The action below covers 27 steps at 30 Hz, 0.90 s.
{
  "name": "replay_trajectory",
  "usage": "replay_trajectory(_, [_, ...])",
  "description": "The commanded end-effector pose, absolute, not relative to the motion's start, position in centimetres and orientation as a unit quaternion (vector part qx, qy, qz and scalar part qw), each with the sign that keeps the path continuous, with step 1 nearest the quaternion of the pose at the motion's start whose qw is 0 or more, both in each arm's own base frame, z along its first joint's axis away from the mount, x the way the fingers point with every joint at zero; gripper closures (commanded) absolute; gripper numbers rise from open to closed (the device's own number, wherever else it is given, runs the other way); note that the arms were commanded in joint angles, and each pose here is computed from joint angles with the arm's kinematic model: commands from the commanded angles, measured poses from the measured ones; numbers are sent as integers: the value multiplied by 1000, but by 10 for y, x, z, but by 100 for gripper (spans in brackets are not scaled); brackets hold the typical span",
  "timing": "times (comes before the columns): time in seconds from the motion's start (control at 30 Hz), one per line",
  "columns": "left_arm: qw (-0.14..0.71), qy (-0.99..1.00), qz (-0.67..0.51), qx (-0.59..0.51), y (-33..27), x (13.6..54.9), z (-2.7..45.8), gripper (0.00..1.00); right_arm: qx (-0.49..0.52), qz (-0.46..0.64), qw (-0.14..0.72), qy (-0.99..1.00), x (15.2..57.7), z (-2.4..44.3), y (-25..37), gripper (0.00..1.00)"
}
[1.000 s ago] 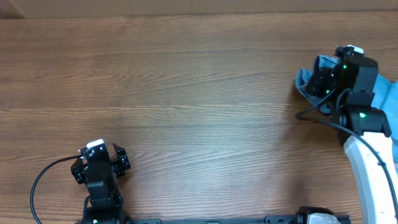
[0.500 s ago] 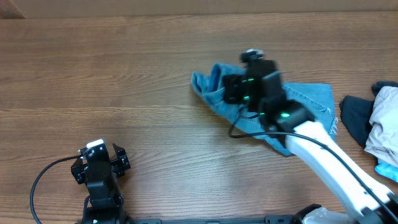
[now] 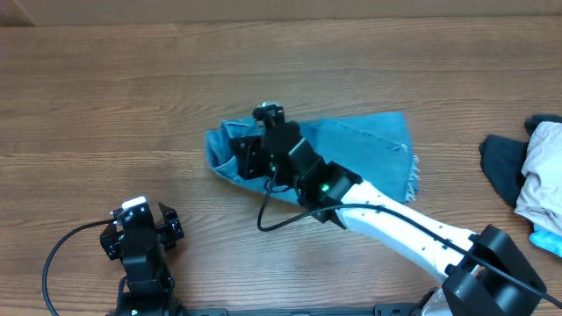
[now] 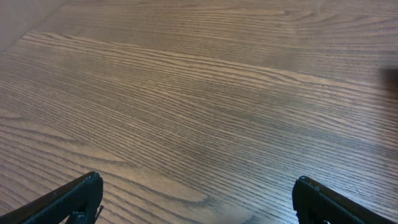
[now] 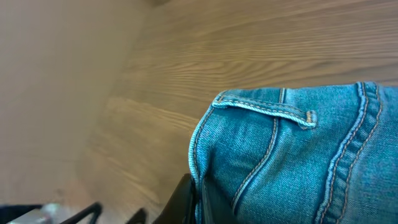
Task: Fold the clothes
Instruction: 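Drag the jeans leftward onto the open table with the right gripper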
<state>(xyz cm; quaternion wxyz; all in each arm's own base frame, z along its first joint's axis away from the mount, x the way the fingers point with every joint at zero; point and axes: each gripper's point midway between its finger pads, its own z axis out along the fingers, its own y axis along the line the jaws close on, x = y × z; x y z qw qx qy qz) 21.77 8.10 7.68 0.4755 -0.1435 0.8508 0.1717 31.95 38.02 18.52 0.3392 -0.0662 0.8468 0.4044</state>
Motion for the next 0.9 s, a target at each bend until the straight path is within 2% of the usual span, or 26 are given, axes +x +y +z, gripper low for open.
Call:
replay_trajectory(0.0, [471,853,181,-137,83,216,77,0,-60,450,344,822,313,218,399,96])
replay_trajectory(0.23, [471,853,181,-137,83,216,77,0,-38,481,348,804,317,230,406,95])
replay_trajectory(0.27, [471,852,181,-137,83,216,77,0,-35,485,350,801,318,230,408,86])
replay_trajectory(0.4, [471,852,181,-137,83,216,77,0,-37,492,357,793,324,225,415,73])
replay_trajectory(0.43, [471,853,181,-137,83,216,77,0,-62,477,378,791,327,225,413,65])
replay_trajectory(0.53, [471,853,181,-137,83,216,77,0,-99,420,422,797,344,236,392,54])
replay_trajectory(0.6, [471,852,181,-137,83,216,77,0,-57,316,437,840,374,235,336,49])
replay_trajectory(0.67, [471,853,181,-137,83,216,77,0,8,182,411,893,397,217,250,43])
replay_trajectory(0.77, [471,852,181,-137,83,216,77,0,83,70,346,932,402,185,154,32])
replay_trajectory(0.87, [471,853,181,-137,83,216,77,0,193,2,272,943,393,160,46,21])
